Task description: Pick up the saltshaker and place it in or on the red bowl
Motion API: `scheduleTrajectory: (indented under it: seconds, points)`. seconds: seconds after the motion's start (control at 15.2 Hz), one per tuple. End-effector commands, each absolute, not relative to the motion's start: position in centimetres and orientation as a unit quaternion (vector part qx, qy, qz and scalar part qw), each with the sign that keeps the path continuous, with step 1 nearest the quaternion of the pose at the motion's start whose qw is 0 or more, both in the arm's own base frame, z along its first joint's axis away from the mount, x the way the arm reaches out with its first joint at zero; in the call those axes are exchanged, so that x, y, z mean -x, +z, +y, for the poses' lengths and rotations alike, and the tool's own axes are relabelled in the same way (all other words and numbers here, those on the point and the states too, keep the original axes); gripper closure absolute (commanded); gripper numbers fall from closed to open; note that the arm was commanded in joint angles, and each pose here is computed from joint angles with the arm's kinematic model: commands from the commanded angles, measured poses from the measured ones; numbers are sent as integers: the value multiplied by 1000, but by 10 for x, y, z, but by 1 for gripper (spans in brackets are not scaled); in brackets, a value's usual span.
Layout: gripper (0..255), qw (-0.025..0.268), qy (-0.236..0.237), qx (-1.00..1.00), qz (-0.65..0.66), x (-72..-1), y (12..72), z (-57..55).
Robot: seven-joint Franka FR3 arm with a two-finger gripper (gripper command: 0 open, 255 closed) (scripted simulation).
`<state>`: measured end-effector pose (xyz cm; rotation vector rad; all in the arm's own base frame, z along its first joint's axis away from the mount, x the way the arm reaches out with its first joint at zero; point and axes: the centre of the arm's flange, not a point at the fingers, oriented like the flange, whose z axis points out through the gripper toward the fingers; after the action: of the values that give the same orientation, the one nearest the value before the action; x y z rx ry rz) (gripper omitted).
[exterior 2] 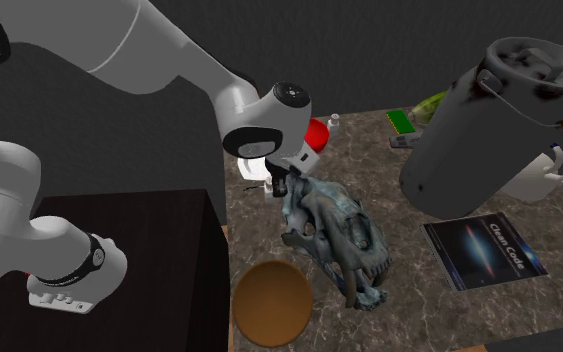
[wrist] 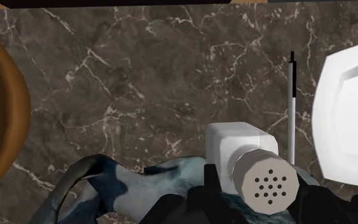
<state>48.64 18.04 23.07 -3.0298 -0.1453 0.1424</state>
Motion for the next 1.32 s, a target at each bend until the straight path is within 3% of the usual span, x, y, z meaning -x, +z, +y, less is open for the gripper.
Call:
scheduleTrajectory:
  seconds: [0.0, 0.66, 1.25]
  points:
    - [255, 52, 47, 996, -48, -486, 241, 180]
    - [255, 52, 47, 996, -48, -486, 291, 180]
    - [255, 52, 47, 996, -48, -537, 297, 288]
